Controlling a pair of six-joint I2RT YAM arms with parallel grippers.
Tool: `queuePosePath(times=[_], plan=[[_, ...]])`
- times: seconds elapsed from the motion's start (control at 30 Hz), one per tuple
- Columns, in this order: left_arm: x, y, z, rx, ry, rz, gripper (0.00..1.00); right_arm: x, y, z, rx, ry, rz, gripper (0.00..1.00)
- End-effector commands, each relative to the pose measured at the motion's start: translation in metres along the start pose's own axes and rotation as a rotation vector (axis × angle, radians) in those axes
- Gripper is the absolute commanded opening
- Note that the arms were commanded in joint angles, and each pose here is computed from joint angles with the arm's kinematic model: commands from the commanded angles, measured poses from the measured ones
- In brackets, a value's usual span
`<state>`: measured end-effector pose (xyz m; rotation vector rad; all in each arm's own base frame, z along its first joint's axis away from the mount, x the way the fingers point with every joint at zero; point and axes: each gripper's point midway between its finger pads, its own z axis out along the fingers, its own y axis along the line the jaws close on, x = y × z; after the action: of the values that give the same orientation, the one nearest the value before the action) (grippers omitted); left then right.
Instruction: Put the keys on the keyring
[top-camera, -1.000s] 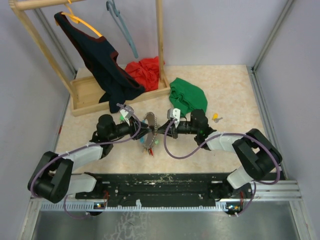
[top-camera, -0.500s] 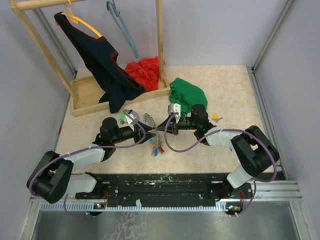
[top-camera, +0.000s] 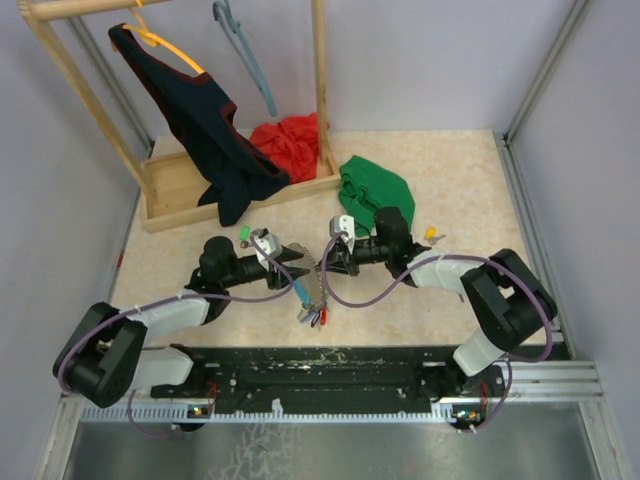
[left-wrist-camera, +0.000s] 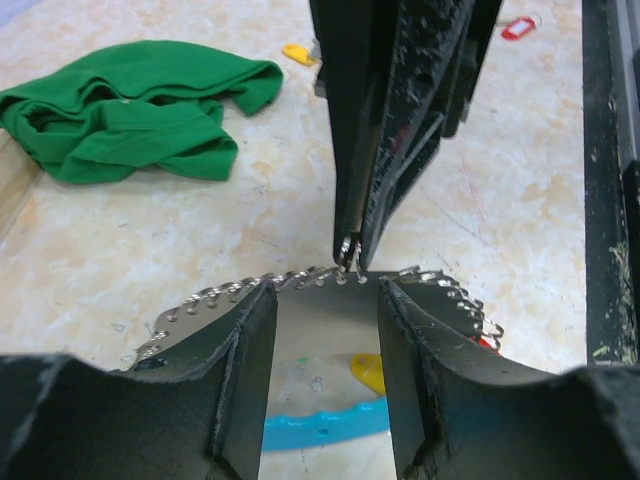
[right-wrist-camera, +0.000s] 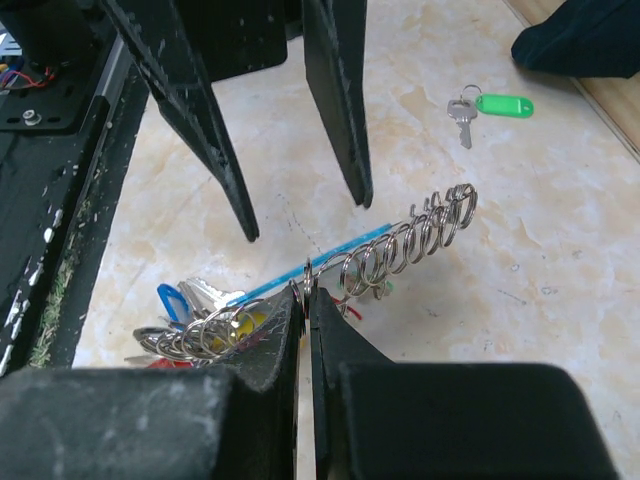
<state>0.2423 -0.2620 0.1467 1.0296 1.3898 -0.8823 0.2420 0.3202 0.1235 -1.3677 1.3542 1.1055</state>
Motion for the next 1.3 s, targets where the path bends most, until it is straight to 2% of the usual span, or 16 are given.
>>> queuePosePath(times=[0.0,0.2,0.47,0.8,0.93,1.07,1.17,1.27], plan=[[0.001,-0.007,0.007,0.097,-0.008,0.082,0.5,-0.026,-0.007,0.005,-0.031,-0.051,-0.109,0.0],[0.001,-0.01,0.013,0.156,-0.016,0.093,0.44,-0.026,-0.006,0.005,-0.036,-0.035,-0.117,0.0],[-0.001,-0.012,0.019,0.2,-0.008,0.07,0.28,-0.026,-0.005,0.005,-0.035,-0.028,-0.127,0.0],[0.013,-0.011,0.025,0.22,0.049,0.007,0.27,-0.031,-0.004,0.005,-0.029,-0.028,-0.143,0.0],[0.017,-0.01,0.026,0.227,0.069,-0.014,0.21,-0.031,-0.004,0.006,-0.029,-0.029,-0.145,0.0],[0.022,-0.009,0.027,0.228,0.094,-0.035,0.2,-0.034,-0.004,0.004,-0.023,-0.033,-0.153,0.0],[0.025,-0.008,0.028,0.226,0.107,-0.045,0.13,-0.036,-0.003,0.003,-0.021,-0.036,-0.159,0.0],[0.027,-0.008,0.029,0.227,0.12,-0.053,0.02,-0.038,-0.003,0.002,-0.015,-0.039,-0.167,0.0]])
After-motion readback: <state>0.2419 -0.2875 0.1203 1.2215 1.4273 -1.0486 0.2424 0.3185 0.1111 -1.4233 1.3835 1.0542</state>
